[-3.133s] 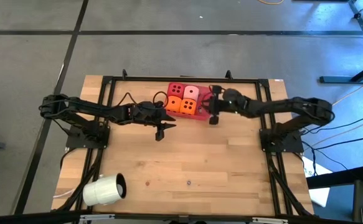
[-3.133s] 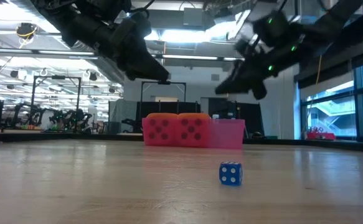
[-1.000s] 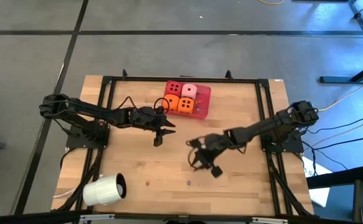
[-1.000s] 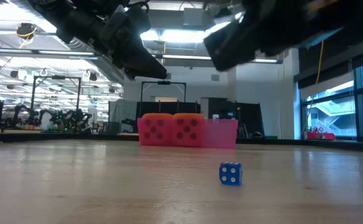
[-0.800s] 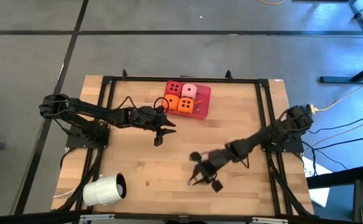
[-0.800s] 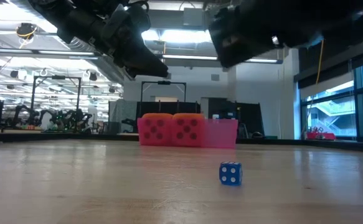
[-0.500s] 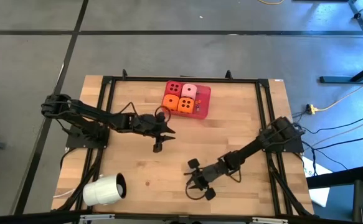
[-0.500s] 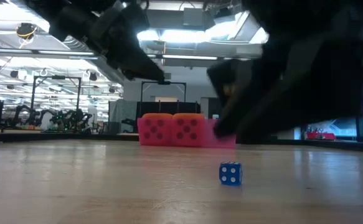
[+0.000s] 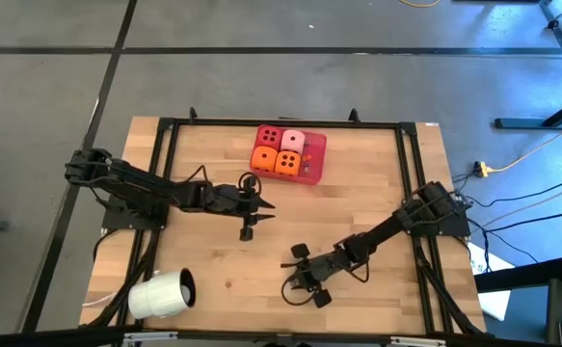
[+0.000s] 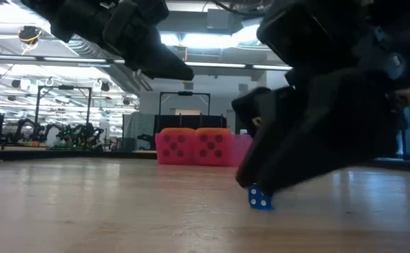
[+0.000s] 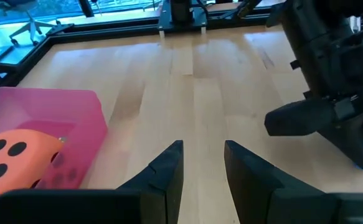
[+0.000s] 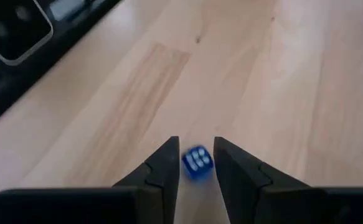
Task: Pick & Place Dice
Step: Put the small blue dice into the red container
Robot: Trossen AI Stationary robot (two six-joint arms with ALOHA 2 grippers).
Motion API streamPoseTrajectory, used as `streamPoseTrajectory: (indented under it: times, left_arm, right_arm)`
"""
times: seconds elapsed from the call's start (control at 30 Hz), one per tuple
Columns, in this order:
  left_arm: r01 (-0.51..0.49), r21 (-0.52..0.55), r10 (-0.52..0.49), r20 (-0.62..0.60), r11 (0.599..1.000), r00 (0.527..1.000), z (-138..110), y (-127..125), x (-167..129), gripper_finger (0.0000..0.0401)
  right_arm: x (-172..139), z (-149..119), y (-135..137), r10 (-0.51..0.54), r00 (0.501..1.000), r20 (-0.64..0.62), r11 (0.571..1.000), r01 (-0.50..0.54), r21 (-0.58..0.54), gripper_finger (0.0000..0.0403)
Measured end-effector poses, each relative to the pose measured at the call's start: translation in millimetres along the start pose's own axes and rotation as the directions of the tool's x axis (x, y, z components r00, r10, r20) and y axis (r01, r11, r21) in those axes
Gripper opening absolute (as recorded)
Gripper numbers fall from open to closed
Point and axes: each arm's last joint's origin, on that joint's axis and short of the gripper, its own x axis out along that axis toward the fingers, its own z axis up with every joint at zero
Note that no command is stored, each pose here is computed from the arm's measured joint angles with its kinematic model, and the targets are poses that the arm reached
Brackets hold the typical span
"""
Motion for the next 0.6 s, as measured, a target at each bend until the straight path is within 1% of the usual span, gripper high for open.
streamPoseTrajectory:
  times: [0.1, 0.37, 0.6]
  left_arm:
    - [0.001, -0.005, -0.001, -0.001, 1.000, 1.000, -0.1, -0.1, 0.0, 0.0111]
    - [0.021, -0.024, -0.021, 0.000, 0.999, 1.000, -0.1, -0.7, 0.0, 0.0111]
    - [0.020, -0.029, -0.020, -0.001, 0.999, 1.000, -0.2, -0.7, 0.0, 0.0112]
  right_arm:
    - [0.0, -3.4, -0.7, -0.002, 0.999, -0.034, 1.000, 0.003, 0.022, 0.0100]
    - [0.0, -4.9, -2.1, -0.007, 0.999, -0.051, 1.000, 0.008, 0.024, 0.0098]
    - [0.0, -5.1, -2.3, -0.010, 0.999, -0.053, 1.000, 0.011, 0.024, 0.0064]
